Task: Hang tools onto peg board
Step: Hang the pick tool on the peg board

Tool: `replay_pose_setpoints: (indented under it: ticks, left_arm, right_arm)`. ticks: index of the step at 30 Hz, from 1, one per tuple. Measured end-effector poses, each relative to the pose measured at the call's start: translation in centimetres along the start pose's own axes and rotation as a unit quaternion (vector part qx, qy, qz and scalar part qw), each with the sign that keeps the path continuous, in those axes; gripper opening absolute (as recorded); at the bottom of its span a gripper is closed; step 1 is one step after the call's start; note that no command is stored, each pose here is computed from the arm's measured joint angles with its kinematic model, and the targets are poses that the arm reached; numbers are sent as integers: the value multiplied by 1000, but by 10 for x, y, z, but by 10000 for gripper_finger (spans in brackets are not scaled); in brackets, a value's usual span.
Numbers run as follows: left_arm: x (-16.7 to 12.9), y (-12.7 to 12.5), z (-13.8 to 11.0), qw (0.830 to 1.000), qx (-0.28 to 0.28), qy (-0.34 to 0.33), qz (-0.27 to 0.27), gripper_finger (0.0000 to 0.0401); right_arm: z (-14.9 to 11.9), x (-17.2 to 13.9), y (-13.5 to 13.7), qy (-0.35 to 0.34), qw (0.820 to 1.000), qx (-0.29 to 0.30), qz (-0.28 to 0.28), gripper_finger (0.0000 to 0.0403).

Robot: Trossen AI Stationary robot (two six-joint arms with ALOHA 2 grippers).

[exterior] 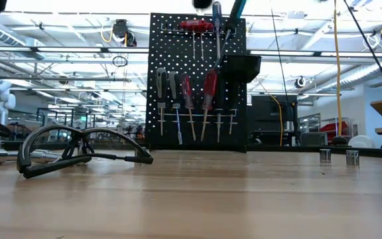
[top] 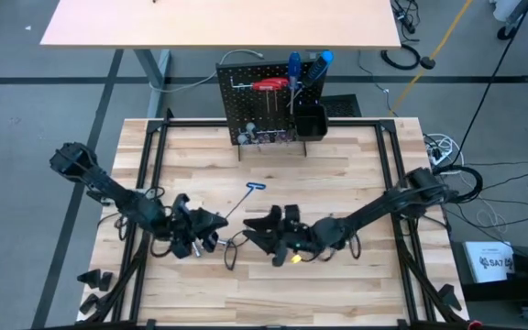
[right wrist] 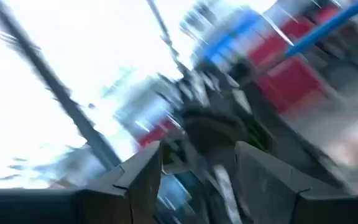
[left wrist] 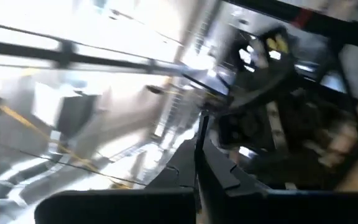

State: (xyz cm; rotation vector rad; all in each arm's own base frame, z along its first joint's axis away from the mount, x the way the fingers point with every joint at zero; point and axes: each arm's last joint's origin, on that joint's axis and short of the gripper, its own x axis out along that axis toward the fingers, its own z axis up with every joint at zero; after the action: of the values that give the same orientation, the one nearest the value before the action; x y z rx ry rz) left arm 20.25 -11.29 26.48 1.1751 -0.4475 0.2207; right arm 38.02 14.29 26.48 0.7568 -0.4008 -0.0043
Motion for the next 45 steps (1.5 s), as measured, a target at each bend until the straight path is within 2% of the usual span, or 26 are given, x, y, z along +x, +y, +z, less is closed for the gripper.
replay_pose_setpoints:
  ticks: [3,6,8,14,19,29,33,45]
  left_arm:
    - [1,13,9,998,13,-21,50,0]
    - [0,25,18,993,29,-58,103,0]
    - [5,33,24,989,26,-82,123,0]
    - [22,35,29,993,28,-83,85,0]
    - [33,39,27,994,24,-68,86,0]
    - [46,30,26,994,22,-69,77,0]
    - [49,27,25,995,27,-66,73,0]
    - [50,28,21,996,28,-39,76,0]
  right_arm:
    - [7,0,-6,-88,990,-7,110,196]
    - [11,8,-14,-91,989,-25,115,196]
    - [19,16,-17,-100,986,-12,135,196]
    - [43,37,-10,-125,972,-25,199,196]
    - [47,49,-3,-116,972,-49,199,196]
    - [54,52,-2,-136,969,-55,198,189]
    - [54,53,-3,-145,972,-52,176,162]
    - [56,52,-4,-168,974,-54,144,43]
